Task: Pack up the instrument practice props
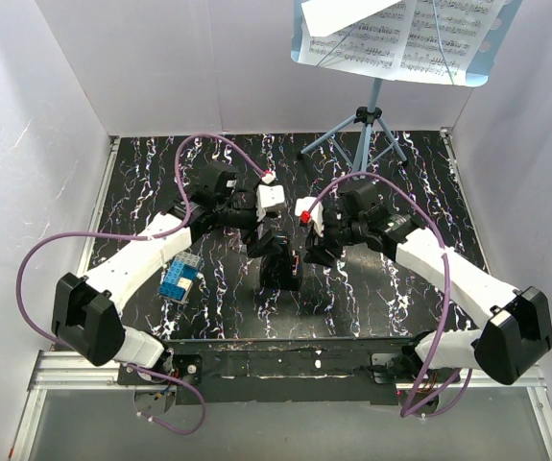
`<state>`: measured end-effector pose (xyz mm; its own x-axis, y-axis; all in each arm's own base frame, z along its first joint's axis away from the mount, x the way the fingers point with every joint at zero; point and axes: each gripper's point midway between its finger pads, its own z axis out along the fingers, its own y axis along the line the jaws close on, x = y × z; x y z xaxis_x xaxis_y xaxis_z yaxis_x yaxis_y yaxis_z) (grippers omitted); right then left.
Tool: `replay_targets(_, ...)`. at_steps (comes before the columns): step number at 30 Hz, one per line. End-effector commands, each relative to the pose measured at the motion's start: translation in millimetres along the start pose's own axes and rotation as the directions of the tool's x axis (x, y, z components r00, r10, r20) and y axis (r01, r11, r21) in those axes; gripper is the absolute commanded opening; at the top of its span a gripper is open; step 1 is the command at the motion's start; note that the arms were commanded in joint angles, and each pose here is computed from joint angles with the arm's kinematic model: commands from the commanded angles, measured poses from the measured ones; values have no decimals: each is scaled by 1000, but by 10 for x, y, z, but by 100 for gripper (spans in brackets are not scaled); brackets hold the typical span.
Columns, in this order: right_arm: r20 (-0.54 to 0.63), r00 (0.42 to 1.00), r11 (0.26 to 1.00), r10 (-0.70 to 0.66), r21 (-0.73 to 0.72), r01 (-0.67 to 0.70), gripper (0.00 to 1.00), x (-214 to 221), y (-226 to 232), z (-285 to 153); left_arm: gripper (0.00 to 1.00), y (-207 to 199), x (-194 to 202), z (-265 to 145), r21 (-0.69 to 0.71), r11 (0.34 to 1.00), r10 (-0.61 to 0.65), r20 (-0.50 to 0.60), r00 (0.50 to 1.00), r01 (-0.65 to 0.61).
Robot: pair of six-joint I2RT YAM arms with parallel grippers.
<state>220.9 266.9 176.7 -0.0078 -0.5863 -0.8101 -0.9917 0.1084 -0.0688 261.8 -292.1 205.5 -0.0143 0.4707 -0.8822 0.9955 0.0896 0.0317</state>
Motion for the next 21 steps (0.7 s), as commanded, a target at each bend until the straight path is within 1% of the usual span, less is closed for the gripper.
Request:
replay_targets(1, 97, 995, 999, 27, 43, -32, 68, -417, -111, -137, 98, -8, -333, -316, -88, 993, 86, 22, 996, -84)
replay_targets(3, 111, 992, 998, 58, 17, -60, 76, -535, -130, -124, 98, 5, -269, -387, -136, 988, 67, -6, 998, -67)
replay_targets(5, 117, 990, 997, 75, -10, -74, 80, -644, -122, -98, 98, 27, -137, -448, -201, 980, -10, -42, 999, 1)
replay_targets(7, 122, 991, 998, 61, -20, -59, 82, -740, -117, -66, 98, 21, -11, -479, -258, 956, -156, -57, 986, 136)
replay_targets(9, 108, 992, 998, 58, -45, -54, 84, -792, -94, -18, 98, -19, 97, -508, -301, 918, -287, -59, 956, 257)
replay_targets(11, 87, 994, 995, 73, -80, -66, 84, -809, -53, 33, 98, -64, 189, -545, -342, 879, -368, -41, 929, 333)
replay_targets(13, 70, 994, 992, 85, -99, -78, 84, -822, -36, 99, 98, -99, 271, -595, -373, 861, -383, -28, 923, 346)
replay_targets(16, 41, 992, 989, 117, -98, -112, 83, -812, -50, 190, 98, -97, 441, -655, -429, 838, -395, -49, 917, 338)
replay_targets(21, -8, 992, 991, 125, -41, -125, 79, -736, -102, 337, 98, 37, 631, -750, -539, 784, -405, -71, 911, 307)
